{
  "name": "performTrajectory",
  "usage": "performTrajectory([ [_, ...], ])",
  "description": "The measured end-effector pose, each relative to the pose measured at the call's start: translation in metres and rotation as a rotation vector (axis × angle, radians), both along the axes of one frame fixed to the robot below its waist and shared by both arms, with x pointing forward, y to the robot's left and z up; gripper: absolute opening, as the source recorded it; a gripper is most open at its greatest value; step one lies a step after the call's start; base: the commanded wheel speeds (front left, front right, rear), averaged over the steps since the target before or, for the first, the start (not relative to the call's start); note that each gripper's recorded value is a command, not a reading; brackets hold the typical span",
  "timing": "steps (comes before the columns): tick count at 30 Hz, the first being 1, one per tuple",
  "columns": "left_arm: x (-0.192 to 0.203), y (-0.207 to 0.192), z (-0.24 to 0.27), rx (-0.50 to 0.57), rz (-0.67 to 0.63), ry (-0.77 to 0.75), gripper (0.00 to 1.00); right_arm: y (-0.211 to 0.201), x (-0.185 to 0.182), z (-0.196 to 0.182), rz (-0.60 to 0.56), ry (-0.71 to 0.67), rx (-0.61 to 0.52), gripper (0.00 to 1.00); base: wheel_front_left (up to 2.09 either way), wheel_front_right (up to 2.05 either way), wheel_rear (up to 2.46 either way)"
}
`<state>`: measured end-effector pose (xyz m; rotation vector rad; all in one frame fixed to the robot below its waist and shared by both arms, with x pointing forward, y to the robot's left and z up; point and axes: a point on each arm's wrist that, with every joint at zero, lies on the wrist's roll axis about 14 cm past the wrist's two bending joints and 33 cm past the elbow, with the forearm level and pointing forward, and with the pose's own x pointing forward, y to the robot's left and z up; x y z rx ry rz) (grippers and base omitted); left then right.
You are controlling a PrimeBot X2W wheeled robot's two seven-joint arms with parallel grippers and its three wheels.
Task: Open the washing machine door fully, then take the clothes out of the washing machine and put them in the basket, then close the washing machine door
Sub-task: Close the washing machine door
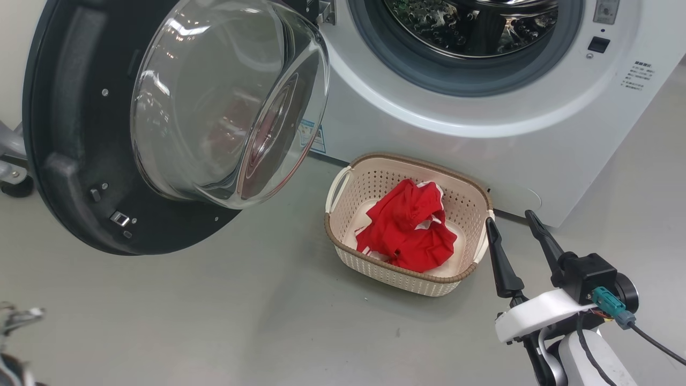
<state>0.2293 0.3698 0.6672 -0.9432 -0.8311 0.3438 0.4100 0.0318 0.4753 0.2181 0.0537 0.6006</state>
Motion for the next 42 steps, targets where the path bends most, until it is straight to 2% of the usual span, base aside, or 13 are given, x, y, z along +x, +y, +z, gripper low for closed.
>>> performTrajectory([
  [7,-0.017,0.045,-0.001,-0.043,0.055,0.027,0.0,0.0,0.002,-0.002,-0.002,0.003,0.002,1.0,0.0,0.0,0.0],
  [12,-0.016,0.076,-0.019,-0.137,0.061,0.096,0.0,0.0,0.003,-0.005,0.0,0.008,-0.004,1.0,0.0,0.0,0.0],
  [20,0.005,0.099,-0.051,-0.274,-0.014,0.211,0.0,-0.001,0.008,-0.006,-0.002,0.002,-0.006,1.0,0.0,0.0,0.0],
  [29,0.042,0.095,-0.083,-0.302,-0.138,0.385,0.0,-0.01,0.016,-0.01,-0.027,0.004,-0.01,1.0,0.0,0.0,0.0],
  [42,0.096,0.058,-0.121,-0.349,-0.356,0.469,0.0,-0.031,0.025,-0.022,-0.081,0.027,-0.026,1.0,0.0,0.0,0.0],
])
